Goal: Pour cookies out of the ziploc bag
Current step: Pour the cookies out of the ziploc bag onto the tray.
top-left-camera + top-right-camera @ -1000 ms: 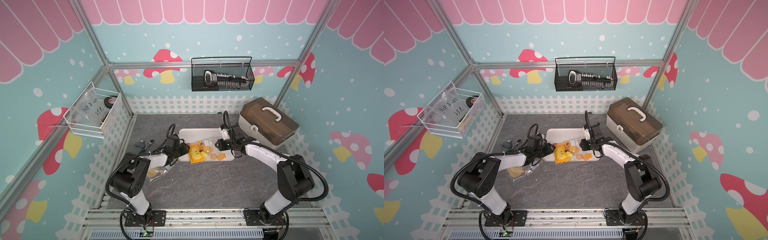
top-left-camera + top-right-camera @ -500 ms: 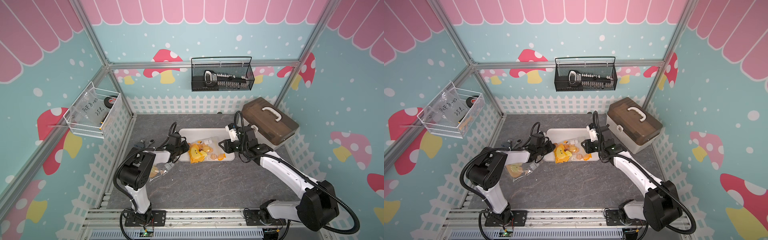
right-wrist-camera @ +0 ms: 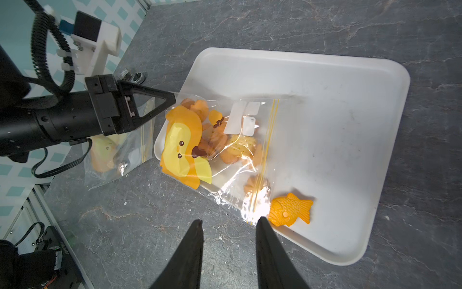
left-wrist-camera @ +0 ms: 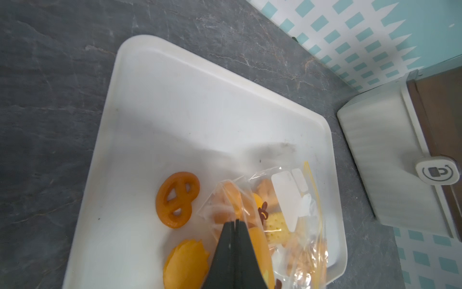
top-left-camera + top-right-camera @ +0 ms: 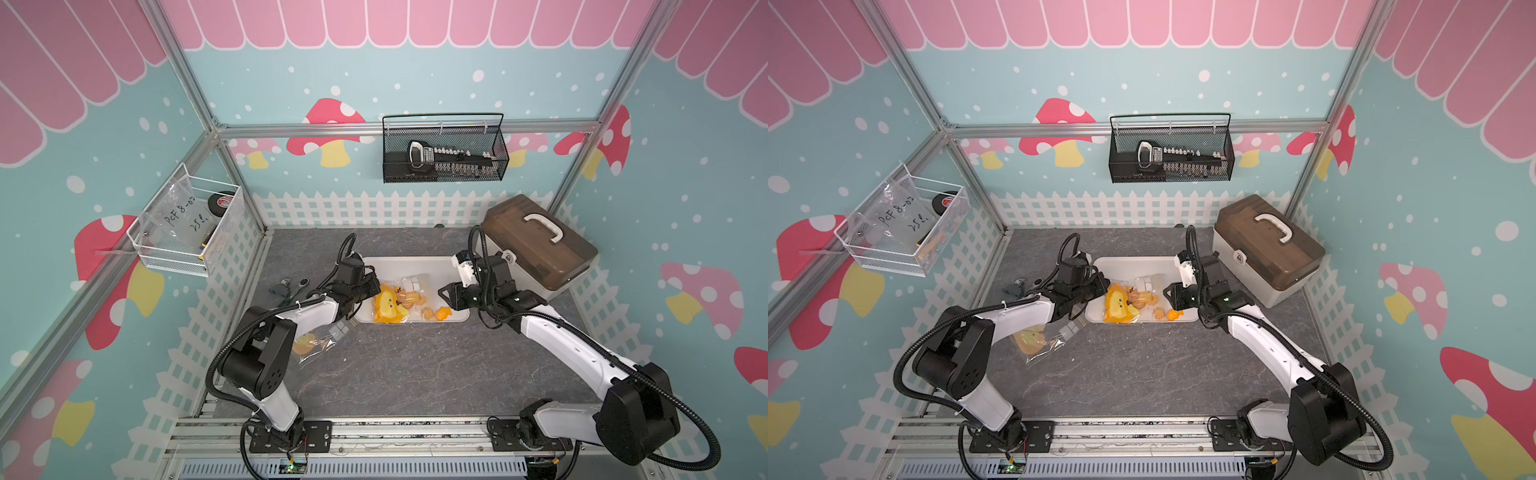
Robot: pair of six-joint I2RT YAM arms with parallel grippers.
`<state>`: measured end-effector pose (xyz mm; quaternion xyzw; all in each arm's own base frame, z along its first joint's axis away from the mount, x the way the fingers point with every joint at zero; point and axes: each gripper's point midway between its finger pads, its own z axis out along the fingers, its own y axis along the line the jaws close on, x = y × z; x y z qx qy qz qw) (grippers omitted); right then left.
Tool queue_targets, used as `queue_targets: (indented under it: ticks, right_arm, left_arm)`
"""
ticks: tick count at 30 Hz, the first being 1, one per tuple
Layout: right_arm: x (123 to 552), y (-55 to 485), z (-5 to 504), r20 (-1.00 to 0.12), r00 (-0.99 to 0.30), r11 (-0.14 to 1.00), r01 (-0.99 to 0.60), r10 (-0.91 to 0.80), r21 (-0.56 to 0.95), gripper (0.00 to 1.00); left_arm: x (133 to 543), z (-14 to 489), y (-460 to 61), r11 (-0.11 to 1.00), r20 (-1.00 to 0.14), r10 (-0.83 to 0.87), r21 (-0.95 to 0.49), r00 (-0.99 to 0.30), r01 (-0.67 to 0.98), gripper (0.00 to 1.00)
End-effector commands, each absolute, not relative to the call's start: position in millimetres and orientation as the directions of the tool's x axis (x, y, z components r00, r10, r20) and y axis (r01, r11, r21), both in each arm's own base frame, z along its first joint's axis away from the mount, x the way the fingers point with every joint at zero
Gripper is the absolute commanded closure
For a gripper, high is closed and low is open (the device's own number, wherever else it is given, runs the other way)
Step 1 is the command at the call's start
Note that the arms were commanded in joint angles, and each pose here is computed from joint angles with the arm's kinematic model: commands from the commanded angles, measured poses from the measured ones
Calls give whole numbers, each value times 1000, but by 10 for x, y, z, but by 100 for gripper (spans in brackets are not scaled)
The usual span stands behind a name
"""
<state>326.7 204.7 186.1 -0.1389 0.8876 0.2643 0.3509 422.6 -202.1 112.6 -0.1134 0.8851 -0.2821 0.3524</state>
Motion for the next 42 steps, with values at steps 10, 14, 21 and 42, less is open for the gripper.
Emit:
queue_targets:
  ticks: [10, 14, 21, 42]
  right_arm:
    - [3230, 1983, 1795, -696, -714, 836, -425, -75, 346, 66]
    - [3239, 1973, 1774, -695, -715, 841, -421, -78, 340, 66]
    - [3237, 1948, 1736, -693, -717, 849, -414, -81, 329, 67]
    - [3250, 1911, 1682, -690, -719, 861, -402, -86, 311, 68]
  left_arm:
    - [4357, 2199, -2239, 874, -728, -290, -467, -621, 138, 100]
    - [4351, 2419, -2389, 875, -752, -263, -450, -605, 178, 100]
    - [4429, 2551, -2515, 895, -779, -219, -400, -587, 198, 100]
    - [4536, 3175, -2515, 910, -841, -174, -336, -512, 244, 100]
